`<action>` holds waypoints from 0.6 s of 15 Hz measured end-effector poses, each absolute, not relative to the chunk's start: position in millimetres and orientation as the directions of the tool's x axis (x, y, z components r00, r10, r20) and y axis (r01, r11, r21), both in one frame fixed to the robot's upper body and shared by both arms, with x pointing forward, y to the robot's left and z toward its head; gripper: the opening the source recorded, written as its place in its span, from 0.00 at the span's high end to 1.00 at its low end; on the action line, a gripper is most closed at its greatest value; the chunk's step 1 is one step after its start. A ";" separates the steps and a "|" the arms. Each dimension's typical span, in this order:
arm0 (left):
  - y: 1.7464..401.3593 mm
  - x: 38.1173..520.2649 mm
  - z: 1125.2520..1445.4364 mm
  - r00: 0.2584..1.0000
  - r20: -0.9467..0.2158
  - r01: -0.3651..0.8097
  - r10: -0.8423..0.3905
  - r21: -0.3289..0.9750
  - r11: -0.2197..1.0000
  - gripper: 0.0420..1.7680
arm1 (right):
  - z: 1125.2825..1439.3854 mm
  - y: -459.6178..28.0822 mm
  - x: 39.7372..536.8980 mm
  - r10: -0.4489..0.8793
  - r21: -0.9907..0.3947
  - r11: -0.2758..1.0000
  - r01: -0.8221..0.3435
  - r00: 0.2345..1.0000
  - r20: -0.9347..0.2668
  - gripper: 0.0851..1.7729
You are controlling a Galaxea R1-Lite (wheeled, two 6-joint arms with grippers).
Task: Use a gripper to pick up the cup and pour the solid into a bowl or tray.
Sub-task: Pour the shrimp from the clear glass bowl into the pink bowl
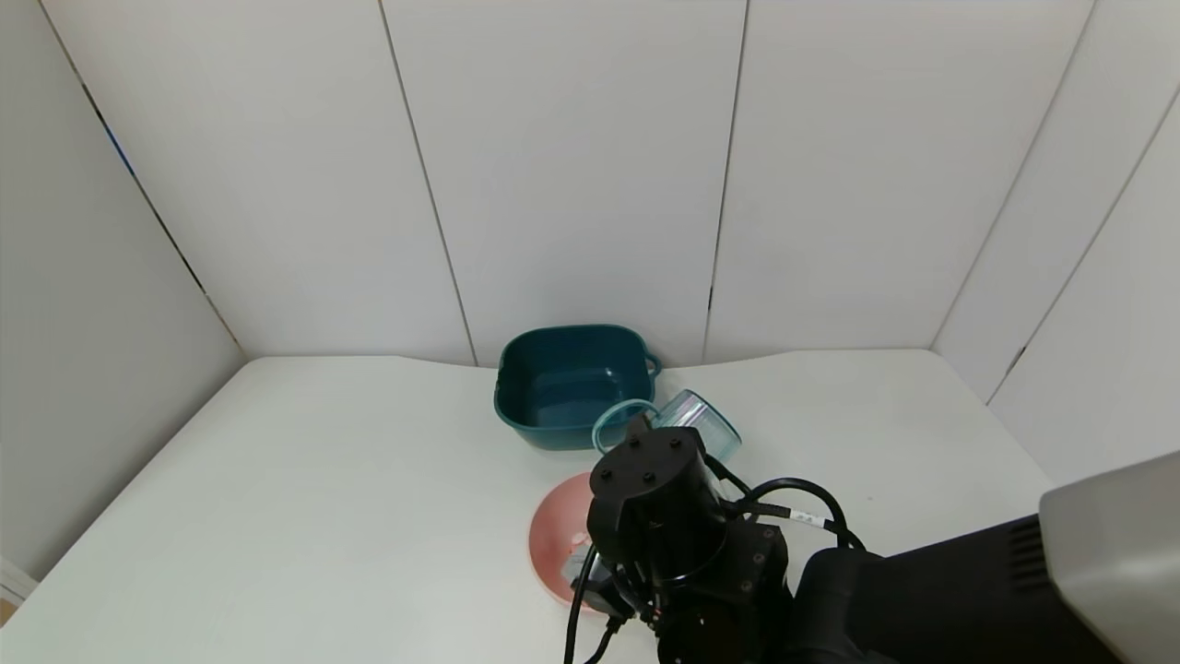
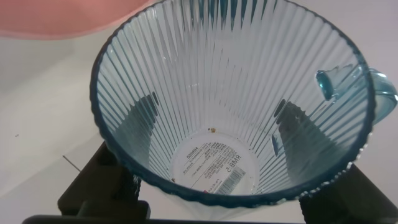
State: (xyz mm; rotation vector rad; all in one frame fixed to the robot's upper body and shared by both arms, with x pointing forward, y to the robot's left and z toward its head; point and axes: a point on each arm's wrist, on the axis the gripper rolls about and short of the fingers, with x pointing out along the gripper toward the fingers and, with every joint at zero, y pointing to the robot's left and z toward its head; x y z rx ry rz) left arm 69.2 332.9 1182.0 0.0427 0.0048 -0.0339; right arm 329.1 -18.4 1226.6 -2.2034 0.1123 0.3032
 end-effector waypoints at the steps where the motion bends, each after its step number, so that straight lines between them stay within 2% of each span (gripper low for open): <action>1: 332.9 69.2 1182.0 0.999 -0.006 0.034 -0.034 0.043 0.999 0.03 | 1227.9 -19.7 330.2 0.028 -0.783 -0.593 -0.187 0.967 -0.252 0.24; 9: 332.9 69.2 1182.0 0.999 -0.006 0.034 -0.034 0.043 0.999 0.03 | 1245.8 -35.4 344.9 -0.024 -0.930 -0.305 -0.205 0.978 -0.207 0.24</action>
